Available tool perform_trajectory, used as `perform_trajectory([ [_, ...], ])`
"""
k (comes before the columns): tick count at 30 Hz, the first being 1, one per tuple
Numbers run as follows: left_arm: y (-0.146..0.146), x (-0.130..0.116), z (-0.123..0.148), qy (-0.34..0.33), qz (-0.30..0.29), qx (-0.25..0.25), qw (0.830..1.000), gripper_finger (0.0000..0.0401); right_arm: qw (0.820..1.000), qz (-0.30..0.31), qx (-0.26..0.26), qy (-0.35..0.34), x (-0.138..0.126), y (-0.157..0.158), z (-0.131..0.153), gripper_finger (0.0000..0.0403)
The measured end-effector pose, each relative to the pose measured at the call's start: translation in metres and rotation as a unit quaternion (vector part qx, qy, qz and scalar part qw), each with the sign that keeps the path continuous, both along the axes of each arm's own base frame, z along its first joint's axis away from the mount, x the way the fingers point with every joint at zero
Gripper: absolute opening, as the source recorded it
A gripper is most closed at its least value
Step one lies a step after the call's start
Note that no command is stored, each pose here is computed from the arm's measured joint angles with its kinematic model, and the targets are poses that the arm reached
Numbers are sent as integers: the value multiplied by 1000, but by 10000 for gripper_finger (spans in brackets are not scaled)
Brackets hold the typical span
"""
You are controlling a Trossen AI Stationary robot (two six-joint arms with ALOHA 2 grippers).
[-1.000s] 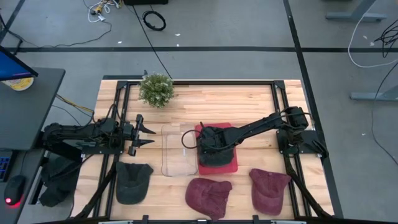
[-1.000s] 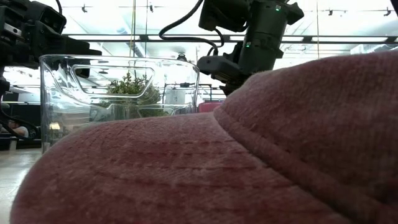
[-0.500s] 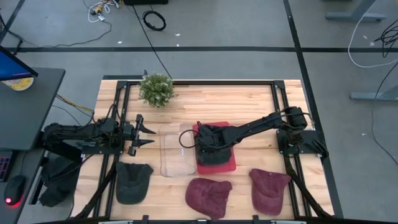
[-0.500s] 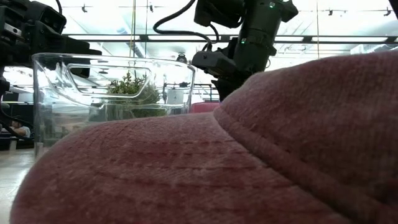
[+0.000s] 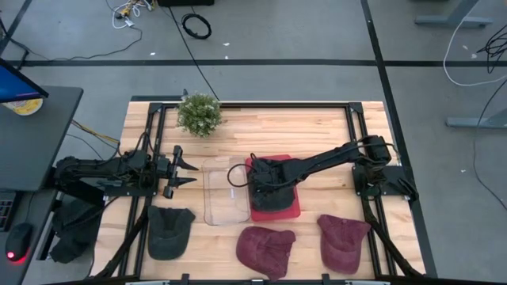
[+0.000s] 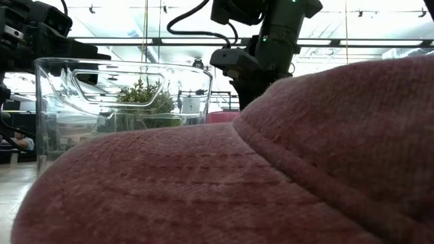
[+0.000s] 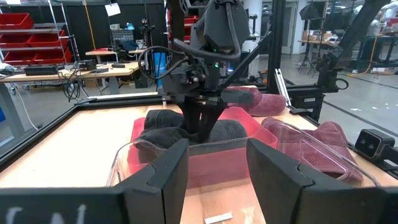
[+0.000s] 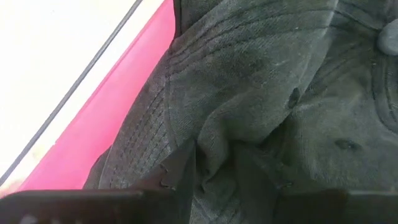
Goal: Pick & Place hat
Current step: Put the top black cap into the red bin, then put the right red cap into the transparent bin
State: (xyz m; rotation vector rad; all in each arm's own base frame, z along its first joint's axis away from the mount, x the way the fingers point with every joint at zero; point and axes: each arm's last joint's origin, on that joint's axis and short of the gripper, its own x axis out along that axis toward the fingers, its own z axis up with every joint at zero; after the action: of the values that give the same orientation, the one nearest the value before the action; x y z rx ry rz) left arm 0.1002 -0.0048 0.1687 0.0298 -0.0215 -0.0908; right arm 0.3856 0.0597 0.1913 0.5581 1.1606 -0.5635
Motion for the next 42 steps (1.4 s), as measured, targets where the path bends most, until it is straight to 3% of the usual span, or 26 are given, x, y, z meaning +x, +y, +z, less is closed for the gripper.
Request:
perform_trajectory([
  [13,0,0,0,0,0,0,1000,167,997,-5,-19,-81,-21,17,53,117],
  [26,0,0,0,0,0,0,1000,167,990,73,-13,-118,-53,73,83,114],
  [33,0,0,0,0,0,0,1000,167,991,129,19,-37,-79,99,78,114],
  [42,0,0,0,0,0,0,1000,167,989,115,37,82,-128,136,73,114],
])
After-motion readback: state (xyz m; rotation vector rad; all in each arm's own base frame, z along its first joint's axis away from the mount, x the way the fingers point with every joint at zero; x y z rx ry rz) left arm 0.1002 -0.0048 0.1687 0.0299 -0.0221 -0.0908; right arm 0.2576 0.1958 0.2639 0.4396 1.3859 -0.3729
